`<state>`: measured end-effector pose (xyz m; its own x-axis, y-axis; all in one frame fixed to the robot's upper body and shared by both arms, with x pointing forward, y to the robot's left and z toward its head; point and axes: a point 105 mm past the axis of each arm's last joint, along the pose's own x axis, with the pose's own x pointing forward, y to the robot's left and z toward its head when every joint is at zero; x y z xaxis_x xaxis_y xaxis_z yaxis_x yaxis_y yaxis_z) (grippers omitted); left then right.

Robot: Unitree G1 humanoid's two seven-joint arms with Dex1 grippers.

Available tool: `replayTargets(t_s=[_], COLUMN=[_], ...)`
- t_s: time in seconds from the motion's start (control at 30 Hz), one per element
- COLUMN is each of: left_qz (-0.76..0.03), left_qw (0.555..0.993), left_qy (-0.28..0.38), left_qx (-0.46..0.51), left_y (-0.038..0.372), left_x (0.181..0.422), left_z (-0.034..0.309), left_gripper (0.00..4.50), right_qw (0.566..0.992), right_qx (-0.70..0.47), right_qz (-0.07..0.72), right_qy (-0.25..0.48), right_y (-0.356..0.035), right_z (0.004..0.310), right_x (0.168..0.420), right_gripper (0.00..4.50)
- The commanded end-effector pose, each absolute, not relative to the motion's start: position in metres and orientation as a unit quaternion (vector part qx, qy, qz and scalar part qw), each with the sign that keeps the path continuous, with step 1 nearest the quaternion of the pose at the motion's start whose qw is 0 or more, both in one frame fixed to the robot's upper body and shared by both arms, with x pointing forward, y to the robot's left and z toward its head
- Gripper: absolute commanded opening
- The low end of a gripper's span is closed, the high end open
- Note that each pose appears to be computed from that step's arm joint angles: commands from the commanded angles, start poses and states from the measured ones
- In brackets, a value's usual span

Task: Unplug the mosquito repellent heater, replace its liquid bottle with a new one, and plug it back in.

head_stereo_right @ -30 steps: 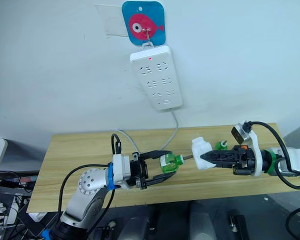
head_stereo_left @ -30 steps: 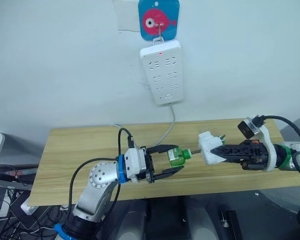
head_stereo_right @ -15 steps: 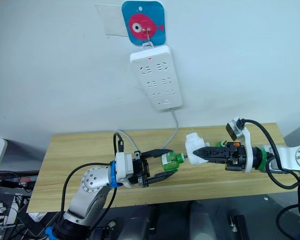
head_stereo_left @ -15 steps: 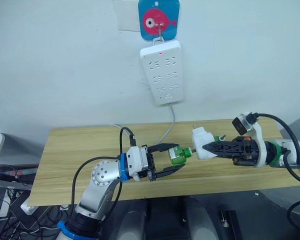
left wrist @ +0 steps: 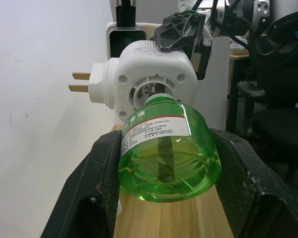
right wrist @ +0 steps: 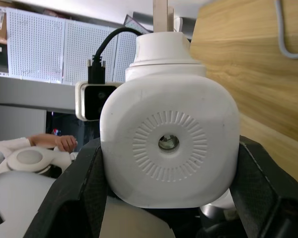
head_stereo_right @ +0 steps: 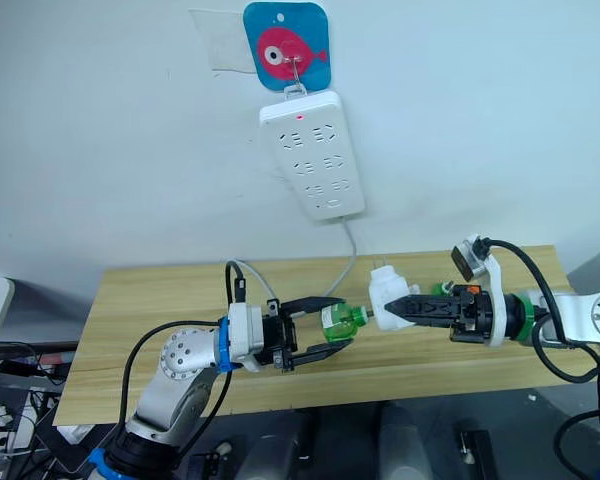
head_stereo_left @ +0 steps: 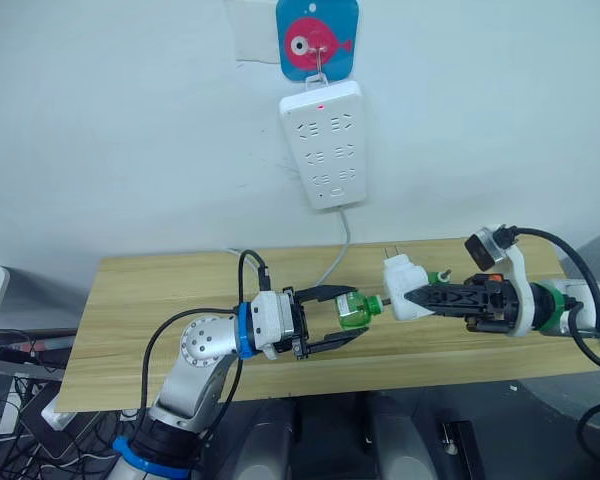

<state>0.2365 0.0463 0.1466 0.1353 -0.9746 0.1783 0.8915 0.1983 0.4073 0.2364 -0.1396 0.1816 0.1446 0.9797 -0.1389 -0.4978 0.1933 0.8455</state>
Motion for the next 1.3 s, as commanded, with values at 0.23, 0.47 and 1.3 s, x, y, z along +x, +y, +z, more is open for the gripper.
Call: replayTargets(t_s=[0.23,0.47,1.3], left_qz=[-0.628,-0.627,-0.648], left_qw=[0.74,0.741,0.718], left_qy=[-0.214,-0.217,-0.23], left_qx=[0.107,0.107,0.105], left_y=[0.045,0.044,0.032], left_x=[0.237,0.238,0.233], left_z=[0.15,0.152,0.153], left_gripper=[2.25,2.25,2.25], right_qw=[0.658,0.659,0.678], right_qx=[0.326,0.325,0.306], right_qz=[0.576,0.577,0.57], right_qy=[0.36,0.357,0.349], right_y=[-0.132,-0.13,-0.109], right_z=[0.191,0.19,0.183], right_x=[0.226,0.226,0.231], right_gripper=[2.94,2.94,2.94])
